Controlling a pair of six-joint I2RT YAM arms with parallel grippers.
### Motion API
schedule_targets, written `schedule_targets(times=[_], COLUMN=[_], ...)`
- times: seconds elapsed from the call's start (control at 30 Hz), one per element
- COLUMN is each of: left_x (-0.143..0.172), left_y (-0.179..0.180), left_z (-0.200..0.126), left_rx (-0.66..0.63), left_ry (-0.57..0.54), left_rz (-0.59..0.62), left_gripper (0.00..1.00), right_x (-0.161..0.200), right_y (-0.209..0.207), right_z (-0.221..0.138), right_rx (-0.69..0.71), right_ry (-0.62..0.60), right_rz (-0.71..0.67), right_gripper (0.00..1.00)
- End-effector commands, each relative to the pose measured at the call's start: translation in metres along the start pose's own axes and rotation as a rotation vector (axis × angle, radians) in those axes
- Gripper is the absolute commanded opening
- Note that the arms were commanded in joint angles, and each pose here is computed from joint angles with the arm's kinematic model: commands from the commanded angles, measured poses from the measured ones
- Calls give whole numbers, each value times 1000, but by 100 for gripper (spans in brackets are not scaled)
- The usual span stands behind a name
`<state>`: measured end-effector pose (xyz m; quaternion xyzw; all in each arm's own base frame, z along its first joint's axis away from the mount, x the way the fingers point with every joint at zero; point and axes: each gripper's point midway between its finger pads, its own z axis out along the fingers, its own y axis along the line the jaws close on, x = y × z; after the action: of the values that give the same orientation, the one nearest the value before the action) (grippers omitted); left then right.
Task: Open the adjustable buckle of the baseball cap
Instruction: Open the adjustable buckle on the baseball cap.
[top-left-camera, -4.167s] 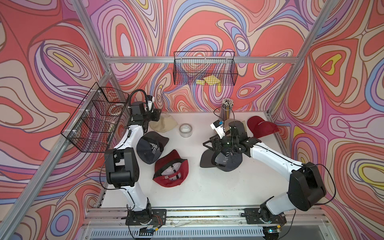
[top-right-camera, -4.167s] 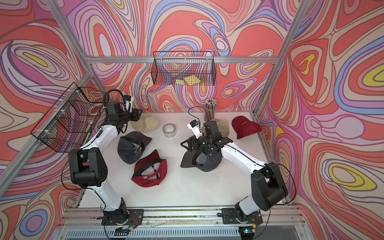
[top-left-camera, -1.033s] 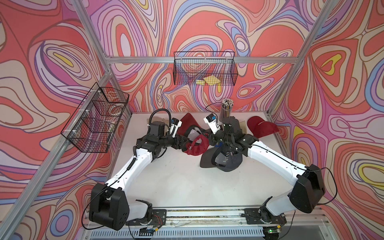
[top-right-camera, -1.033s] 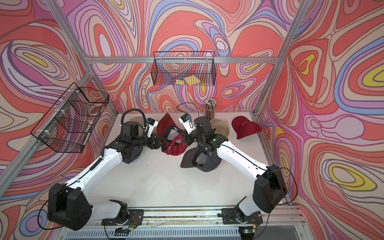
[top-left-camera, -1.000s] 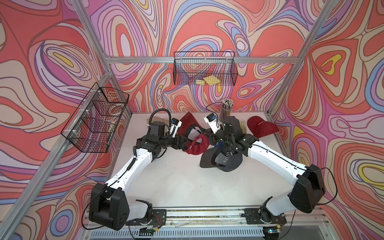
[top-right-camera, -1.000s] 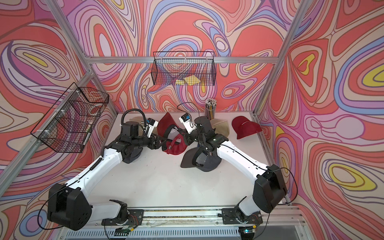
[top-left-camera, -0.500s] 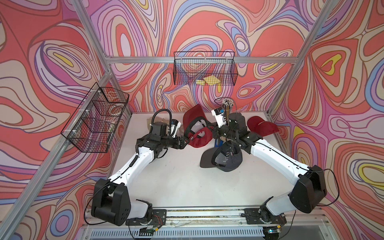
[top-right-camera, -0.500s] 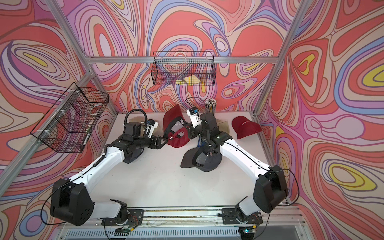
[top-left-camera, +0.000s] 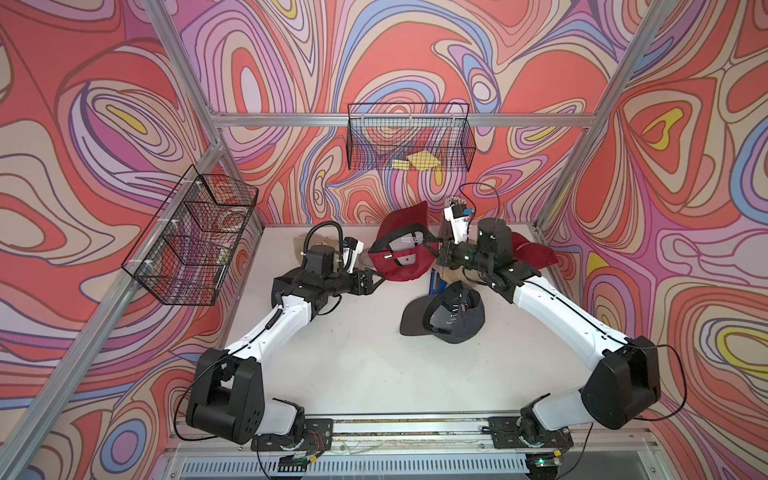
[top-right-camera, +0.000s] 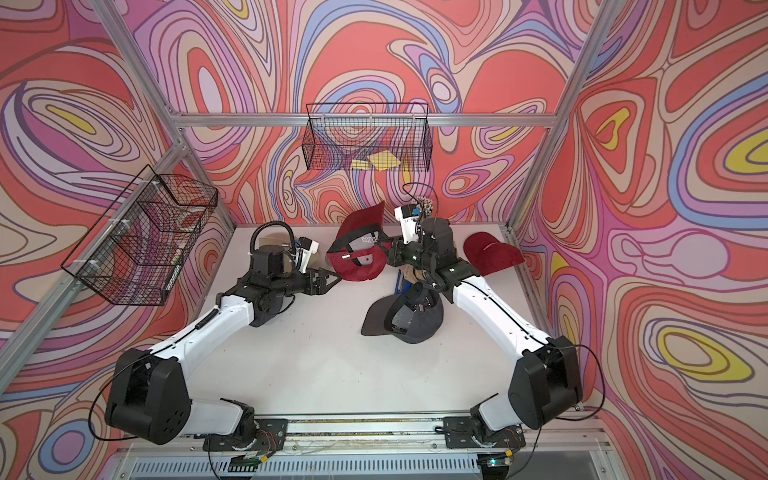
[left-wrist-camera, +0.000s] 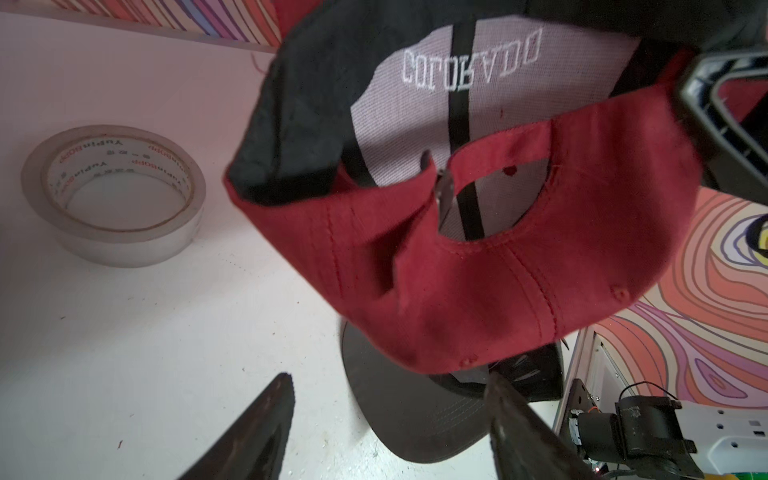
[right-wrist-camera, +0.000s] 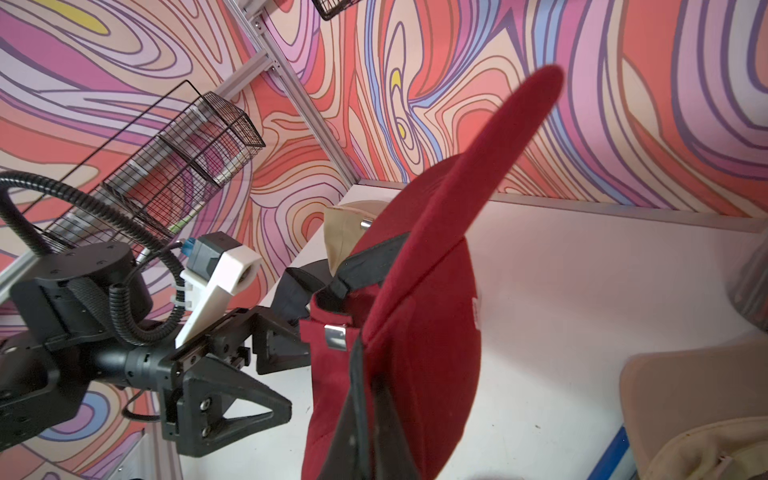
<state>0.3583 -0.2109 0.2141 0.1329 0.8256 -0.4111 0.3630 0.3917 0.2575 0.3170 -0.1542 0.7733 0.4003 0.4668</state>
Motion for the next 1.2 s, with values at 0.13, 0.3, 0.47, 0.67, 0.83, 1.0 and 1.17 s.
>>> schedule_targets(times=[0.13,0.3,0.47,0.67,0.83,1.0,1.17], left_x=[-17,-23,-32,-36,-29,-31,-35], left_y=[-23,-22,-10,9,13,5,-2], left_z=[4,5,0,-3,3,3,3], left_rx=[147,169,173,157,149,207,258], left_ry=[-82,-109,-162,-188,-145,-146,-164], left_rz=[3,-32,-108,-201,-232,-222,-203], left_gripper=[70,70,75,76,74,53,17], right_x=[-11,-6,-2,-1,2,5,11], right_y=[23,27,31,37,40,37,29], right_z=[-9,-6,-5,-11,-13,-12,-4], right_rx=[-114,-172,-215,-246,-260,-257,-243], right_ry=[-48,-60,-69,-87,-88,-94,-90], right_rz=[46,61,29,-33,-59,-62,-36], right_gripper=[0,0,0,0,0,0,0])
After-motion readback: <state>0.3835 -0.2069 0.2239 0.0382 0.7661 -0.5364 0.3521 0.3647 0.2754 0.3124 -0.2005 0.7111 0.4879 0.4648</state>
